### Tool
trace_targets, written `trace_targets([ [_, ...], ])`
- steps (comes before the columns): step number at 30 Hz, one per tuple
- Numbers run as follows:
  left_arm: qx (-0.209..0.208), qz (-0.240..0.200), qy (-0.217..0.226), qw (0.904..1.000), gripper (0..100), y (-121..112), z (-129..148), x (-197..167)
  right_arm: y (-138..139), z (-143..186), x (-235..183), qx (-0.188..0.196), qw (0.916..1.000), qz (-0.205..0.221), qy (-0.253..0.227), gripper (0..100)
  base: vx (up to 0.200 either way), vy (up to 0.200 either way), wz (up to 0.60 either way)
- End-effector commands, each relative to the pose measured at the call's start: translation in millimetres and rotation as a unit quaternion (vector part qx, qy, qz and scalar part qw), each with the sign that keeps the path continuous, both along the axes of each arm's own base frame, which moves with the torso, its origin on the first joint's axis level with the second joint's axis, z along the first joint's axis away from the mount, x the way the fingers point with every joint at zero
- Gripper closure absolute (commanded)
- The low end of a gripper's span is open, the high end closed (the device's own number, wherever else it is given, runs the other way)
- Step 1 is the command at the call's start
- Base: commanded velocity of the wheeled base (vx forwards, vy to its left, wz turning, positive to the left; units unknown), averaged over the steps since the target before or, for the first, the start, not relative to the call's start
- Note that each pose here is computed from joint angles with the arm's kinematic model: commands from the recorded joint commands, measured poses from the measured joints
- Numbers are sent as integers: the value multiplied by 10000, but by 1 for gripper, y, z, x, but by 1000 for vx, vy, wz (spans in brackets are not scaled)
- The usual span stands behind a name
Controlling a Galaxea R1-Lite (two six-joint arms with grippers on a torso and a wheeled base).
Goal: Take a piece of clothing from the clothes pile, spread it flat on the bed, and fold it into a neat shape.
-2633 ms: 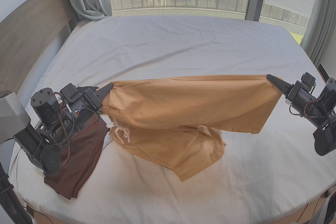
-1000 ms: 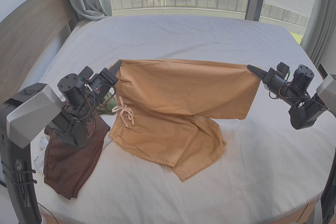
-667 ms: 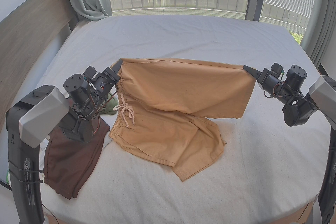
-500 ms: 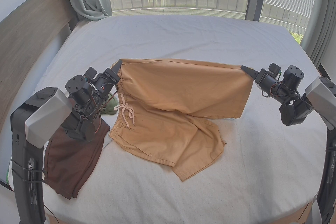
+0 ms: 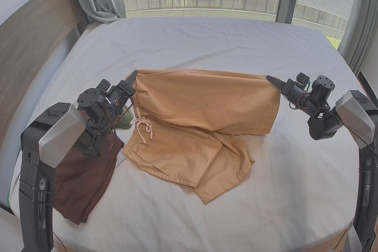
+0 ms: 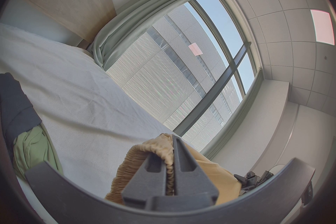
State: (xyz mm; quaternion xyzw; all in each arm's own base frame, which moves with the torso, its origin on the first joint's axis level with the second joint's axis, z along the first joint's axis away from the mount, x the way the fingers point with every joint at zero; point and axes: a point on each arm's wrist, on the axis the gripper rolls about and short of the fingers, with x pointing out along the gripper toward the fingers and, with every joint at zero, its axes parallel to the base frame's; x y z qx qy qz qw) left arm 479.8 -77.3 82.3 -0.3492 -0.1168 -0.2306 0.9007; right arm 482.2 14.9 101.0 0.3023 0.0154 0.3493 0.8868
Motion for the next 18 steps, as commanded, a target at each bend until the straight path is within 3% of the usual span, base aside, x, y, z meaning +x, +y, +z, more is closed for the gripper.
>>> trace_targets([
  [1,-7,18,-33,10000,100,1,2,3,1,-4,6,-1,10000,5,-45,100,0,0,0],
  [4,-7,41,-33,10000,100,3,4,5,1,-5,10,-1,10000,13,-83,100,0,0,0],
  [5,-7,41,-33,10000,100,3,4,5,1,-5,10,-1,10000,13,-83,0,0,0,0],
  [13,1,66,63,10000,100,9,5,14,3,3,21,29,9998,-83,-198,0,0,0,0],
  [14,-6,53,98,9999,0,9,5,14,3,2,20,29,9998,-83,-167,0,0,0,0],
  [18,-48,72,375,9993,0,10,-1,18,3,-1,11,-9,10000,-85,-27,0,0,0,0],
])
